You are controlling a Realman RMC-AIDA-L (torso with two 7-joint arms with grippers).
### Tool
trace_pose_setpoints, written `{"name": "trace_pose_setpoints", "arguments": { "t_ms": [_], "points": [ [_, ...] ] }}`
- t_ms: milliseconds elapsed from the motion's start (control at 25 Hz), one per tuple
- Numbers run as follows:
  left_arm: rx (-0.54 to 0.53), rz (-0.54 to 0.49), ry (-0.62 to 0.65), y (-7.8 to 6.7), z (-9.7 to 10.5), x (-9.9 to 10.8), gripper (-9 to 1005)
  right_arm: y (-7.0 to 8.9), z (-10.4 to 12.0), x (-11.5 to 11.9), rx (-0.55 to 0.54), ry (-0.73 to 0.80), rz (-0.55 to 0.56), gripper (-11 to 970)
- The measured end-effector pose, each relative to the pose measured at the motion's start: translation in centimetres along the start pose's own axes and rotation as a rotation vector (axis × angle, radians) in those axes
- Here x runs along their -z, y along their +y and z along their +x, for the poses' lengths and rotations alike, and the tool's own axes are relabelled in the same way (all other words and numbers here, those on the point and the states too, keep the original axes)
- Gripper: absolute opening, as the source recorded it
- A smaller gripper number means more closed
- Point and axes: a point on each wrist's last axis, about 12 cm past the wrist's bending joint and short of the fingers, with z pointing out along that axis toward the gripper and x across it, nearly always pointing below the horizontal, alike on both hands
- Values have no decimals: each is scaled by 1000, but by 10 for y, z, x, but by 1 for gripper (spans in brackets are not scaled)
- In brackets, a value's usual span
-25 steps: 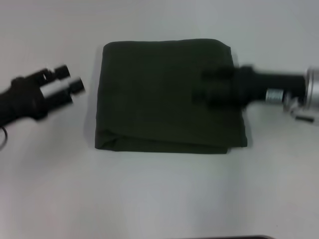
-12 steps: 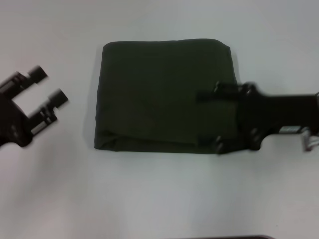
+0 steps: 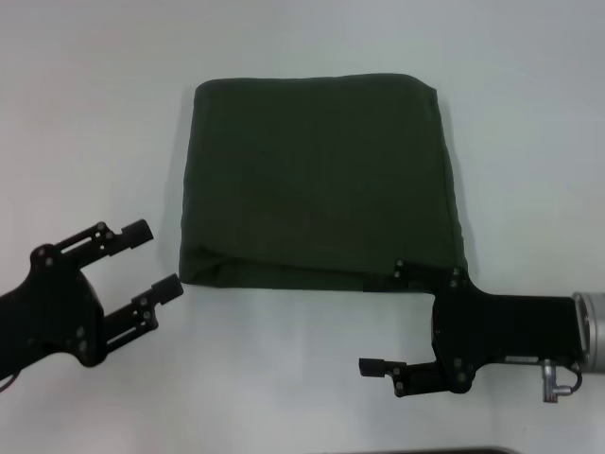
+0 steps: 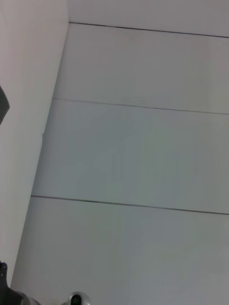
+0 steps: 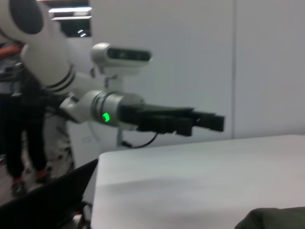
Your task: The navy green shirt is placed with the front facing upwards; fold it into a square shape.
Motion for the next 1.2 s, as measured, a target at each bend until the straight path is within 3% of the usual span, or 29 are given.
{"name": "trace_pose_setpoints", "arguments": {
  "t_ms": [200, 360, 480, 1200],
  "points": [
    [7, 41, 11, -12, 6, 2, 630, 7, 1, 4, 15, -59, 50, 884],
    [47, 141, 19, -34, 14, 7, 629, 4, -3, 5, 27, -85, 60, 883],
    [76, 163, 41, -43, 19, 10, 628, 0, -6, 4, 38, -90, 59, 883],
    [58, 169, 45, -39, 22, 1, 629, 7, -4, 1, 32, -79, 2, 884]
  ]
}}
